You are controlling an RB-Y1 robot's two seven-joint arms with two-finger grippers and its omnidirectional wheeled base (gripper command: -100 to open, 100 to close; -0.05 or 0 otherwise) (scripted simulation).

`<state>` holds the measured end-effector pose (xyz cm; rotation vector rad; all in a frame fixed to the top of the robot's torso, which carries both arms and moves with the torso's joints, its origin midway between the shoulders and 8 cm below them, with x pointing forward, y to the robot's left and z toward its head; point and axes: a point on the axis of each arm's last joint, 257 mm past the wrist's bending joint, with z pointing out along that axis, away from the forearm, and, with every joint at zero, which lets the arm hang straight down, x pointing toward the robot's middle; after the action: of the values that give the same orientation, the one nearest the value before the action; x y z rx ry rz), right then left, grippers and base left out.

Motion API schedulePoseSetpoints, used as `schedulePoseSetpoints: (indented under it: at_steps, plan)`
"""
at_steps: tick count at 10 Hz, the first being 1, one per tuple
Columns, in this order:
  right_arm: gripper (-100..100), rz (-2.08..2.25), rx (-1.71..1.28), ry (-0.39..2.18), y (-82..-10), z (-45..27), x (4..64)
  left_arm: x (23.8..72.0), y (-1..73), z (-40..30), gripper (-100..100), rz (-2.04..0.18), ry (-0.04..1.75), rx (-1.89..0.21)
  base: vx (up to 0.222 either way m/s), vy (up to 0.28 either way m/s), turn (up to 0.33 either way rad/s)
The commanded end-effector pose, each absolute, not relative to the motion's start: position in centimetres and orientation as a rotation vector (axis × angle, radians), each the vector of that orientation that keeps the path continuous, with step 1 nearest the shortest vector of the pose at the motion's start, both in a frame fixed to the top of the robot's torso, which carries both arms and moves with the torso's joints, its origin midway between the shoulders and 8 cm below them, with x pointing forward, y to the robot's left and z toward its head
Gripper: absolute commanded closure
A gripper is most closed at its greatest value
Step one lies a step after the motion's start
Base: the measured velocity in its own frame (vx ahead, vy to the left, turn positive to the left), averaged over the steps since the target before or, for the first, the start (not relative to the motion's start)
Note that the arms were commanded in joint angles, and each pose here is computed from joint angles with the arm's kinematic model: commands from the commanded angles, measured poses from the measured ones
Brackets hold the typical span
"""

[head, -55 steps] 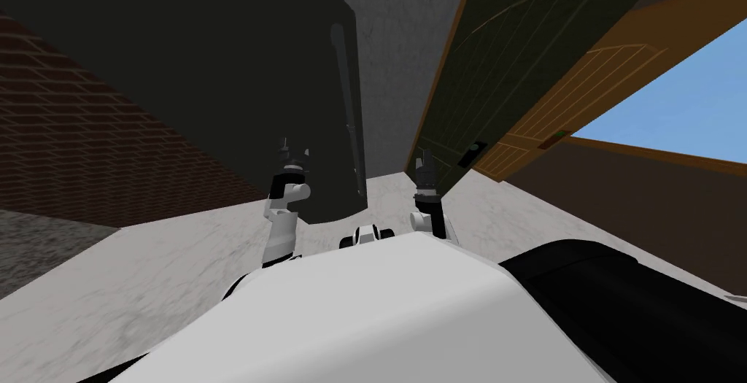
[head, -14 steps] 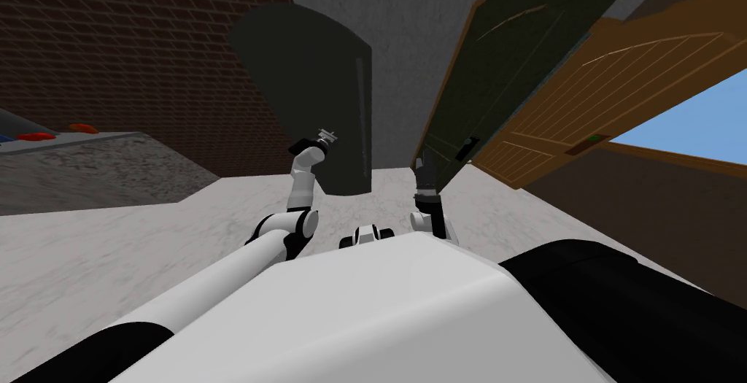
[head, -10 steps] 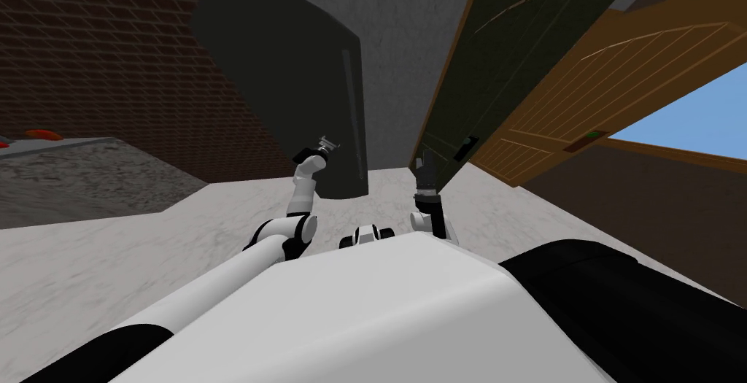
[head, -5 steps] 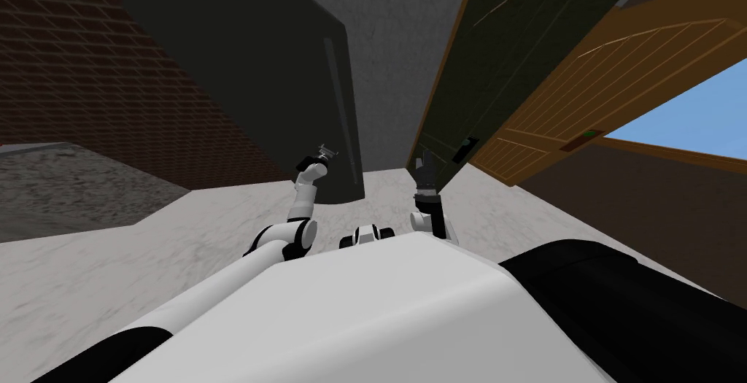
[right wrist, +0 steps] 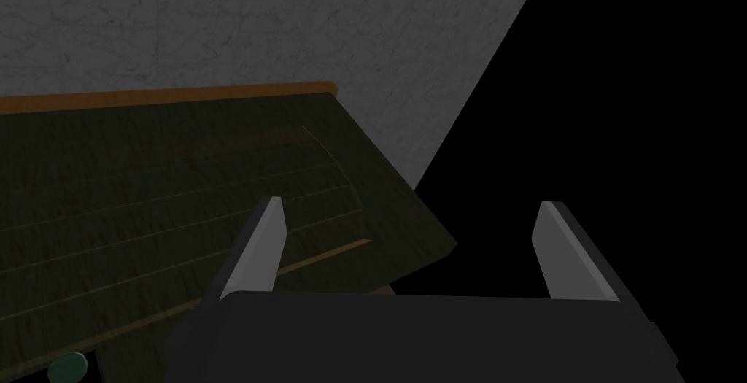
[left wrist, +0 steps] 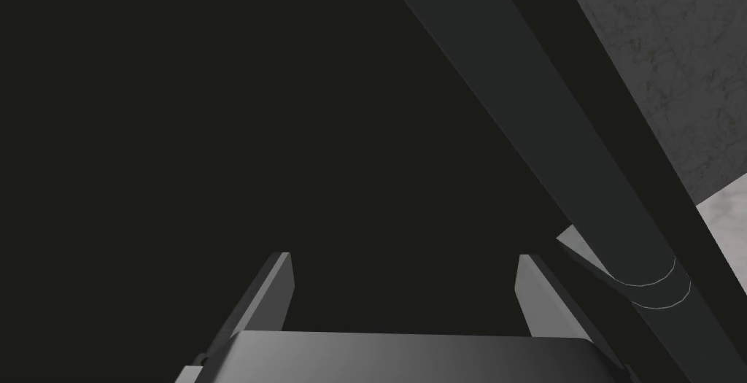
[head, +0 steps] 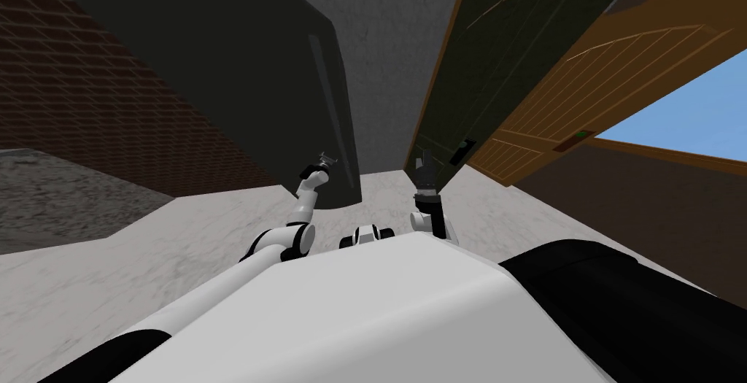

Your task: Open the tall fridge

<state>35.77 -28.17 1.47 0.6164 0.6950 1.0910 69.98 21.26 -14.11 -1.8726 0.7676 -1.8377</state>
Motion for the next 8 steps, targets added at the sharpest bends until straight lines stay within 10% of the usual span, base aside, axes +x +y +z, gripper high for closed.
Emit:
schedulePoseSetpoints:
  at_steps: [1, 7, 8]
  plan:
    - [0, 1.091, 0.616, 0.695, -28.2, 1.5, 35.8, 69.2, 19.9, -16.3, -100, -1.830, 0.765, -1.904, 0.106, -0.058, -0.012]
    - [0, 1.091, 0.616, 0.695, -28.2, 1.5, 35.8, 68.7, 16.5, -18.3, -100, -1.856, 0.765, -1.960, 0.064, -0.019, -0.017]
    - [0, 1.091, 0.616, 0.695, -28.2, 1.5, 35.8, 68.7, 16.5, -18.2, 100, -1.856, 0.765, -1.960, 0.008, -0.002, -0.011]
